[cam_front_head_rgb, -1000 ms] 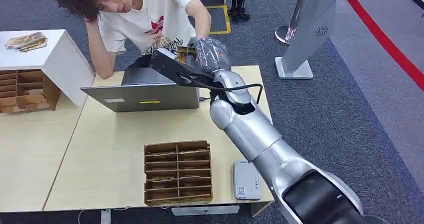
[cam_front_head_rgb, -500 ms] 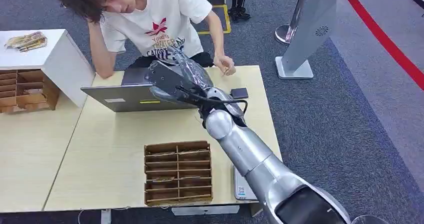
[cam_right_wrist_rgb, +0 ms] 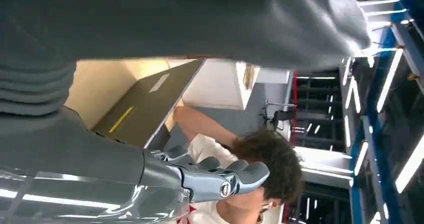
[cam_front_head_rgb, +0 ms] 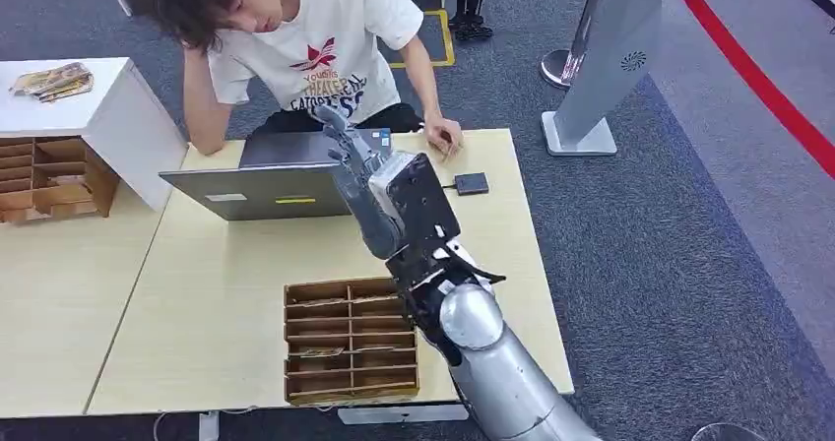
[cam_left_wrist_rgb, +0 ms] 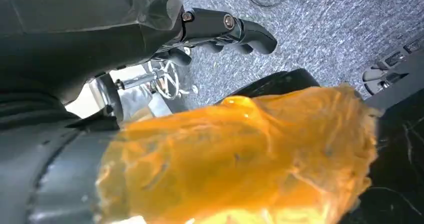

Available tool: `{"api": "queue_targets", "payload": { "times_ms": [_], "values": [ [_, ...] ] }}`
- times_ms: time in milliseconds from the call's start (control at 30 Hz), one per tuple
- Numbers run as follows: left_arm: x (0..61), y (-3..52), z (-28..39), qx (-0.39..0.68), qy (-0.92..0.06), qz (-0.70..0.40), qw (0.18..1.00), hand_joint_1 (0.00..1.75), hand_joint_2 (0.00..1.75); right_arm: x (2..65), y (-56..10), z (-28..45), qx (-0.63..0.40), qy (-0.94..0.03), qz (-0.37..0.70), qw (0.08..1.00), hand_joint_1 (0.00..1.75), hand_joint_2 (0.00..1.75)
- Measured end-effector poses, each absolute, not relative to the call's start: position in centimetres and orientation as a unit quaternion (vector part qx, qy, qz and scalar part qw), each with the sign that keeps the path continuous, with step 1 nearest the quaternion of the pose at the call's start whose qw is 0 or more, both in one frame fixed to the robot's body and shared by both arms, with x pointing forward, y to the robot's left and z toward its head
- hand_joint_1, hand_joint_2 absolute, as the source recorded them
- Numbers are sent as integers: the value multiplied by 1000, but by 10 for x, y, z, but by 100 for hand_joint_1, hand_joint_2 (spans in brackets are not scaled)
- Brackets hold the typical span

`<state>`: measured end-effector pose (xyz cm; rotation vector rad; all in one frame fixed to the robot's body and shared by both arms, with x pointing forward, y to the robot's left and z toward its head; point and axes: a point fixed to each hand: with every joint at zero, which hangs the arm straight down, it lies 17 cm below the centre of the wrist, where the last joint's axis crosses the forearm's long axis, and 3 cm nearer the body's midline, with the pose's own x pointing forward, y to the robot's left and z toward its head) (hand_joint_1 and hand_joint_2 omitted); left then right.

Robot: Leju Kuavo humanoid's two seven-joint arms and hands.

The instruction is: Pass the card to the sensor for recognition and then transmit it.

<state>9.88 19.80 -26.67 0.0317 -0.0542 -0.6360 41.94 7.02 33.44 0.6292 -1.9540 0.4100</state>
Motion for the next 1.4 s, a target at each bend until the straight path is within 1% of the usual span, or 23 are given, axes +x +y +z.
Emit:
{"api": "queue_targets", "payload": {
  "times_ms": [200, 233, 333, 367, 500, 633, 767, 900, 1000, 1400],
  "values": [
    [97, 199, -267, 14, -28, -305, 952, 0, 0, 391, 66, 336, 331, -797, 162, 478, 0, 0],
    [97, 200, -267, 14, -28, -304, 952, 0, 175, 386, 67, 331, 338, -792, 171, 478, 0, 0],
    [95, 202, -268, 15, -26, -297, 954, 0, 175, 373, 65, 309, 362, -774, 194, 482, 0, 0],
    [94, 202, -269, 15, -25, -295, 955, 0, 175, 370, 63, 301, 365, -769, 198, 485, 0, 175],
    [89, 206, -270, 18, -22, -280, 960, 0, 175, 363, 53, 265, 351, -760, 218, 502, 0, 175],
    [84, 208, -272, 14, -24, -260, 965, 0, 175, 365, 41, 234, 291, -768, 240, 518, 0, 175],
    [85, 206, -272, 7, -29, -245, 969, 0, 175, 366, 34, 219, 239, -778, 262, 519, 0, 175],
    [87, 204, -271, 0, -36, -233, 972, 0, 175, 367, 29, 212, 181, -794, 286, 505, 0, 175],
    [89, 200, -270, -8, -41, -224, 974, 0, 175, 365, 27, 211, 160, -801, 292, 498, 0, 175],
    [99, 191, -268, -19, -51, -213, 976, 0, 175, 363, 22, 217, 117, -819, 299, 476, 0, 175]
  ]
}}
